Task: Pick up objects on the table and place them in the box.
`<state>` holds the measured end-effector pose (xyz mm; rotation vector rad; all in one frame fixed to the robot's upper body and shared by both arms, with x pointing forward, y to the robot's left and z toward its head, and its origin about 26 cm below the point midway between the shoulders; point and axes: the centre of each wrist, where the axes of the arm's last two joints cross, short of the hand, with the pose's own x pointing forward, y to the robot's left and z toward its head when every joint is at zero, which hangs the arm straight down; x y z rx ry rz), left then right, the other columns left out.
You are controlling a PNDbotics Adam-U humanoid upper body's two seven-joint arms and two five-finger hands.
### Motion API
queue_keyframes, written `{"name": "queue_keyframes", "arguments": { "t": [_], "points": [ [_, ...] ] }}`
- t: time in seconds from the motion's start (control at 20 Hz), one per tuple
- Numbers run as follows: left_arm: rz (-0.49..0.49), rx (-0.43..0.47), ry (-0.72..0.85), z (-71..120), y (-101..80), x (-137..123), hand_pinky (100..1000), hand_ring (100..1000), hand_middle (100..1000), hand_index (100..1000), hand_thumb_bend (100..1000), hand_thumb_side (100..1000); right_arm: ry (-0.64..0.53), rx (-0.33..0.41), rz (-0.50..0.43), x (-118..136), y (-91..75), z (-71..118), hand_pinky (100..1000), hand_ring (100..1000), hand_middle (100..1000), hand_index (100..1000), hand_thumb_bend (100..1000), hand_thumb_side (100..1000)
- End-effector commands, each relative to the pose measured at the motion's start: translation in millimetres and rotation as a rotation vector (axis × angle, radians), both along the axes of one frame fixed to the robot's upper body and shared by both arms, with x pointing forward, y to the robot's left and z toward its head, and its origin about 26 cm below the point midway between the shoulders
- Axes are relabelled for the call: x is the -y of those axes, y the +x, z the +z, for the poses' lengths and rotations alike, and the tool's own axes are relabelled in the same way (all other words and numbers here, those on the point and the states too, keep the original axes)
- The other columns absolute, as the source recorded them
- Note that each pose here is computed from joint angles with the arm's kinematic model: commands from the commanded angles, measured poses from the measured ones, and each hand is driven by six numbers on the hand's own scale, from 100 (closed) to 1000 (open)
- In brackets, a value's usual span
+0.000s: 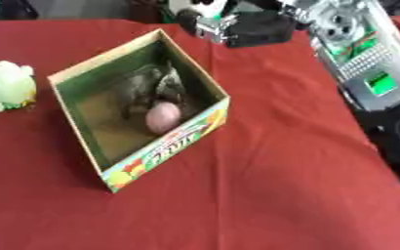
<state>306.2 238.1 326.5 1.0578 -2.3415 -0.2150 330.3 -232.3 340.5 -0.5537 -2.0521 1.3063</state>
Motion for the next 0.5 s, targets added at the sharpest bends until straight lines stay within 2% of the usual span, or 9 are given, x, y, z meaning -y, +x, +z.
{"name": "queue_keyframes", "arguments": {
  "t": [0.05,0.1,0.15,0.3,0.5],
  "points": [
    [0.019,0.034,0.017,9.0,-5.5,-4,655,667,725,813,327,883,0.118,0.096,-0.021,16,-20.3,19.2,670,826,766,880,100,893],
    [0.022,0.031,0.017,8.8,-5.5,-4,659,671,725,813,326,882,0.168,0.111,-0.02,20,-24.2,19.7,670,827,775,882,100,1000],
    [0.028,0.03,0.016,8.6,-5.5,-5,659,672,725,812,310,878,0.219,0.124,-0.022,25,-27.6,19.7,668,826,771,882,100,971],
    [0.044,0.023,0.016,7.8,-5.6,-7,659,671,726,813,289,876,0.345,0.159,-0.039,37,-36.6,16.5,664,826,781,882,100,1000],
    [0.054,0.015,0.025,6.6,-5.6,-9,660,672,727,815,290,881,0.502,0.202,-0.039,51,-38.9,7.8,660,827,797,886,100,1000]
  ]
}}
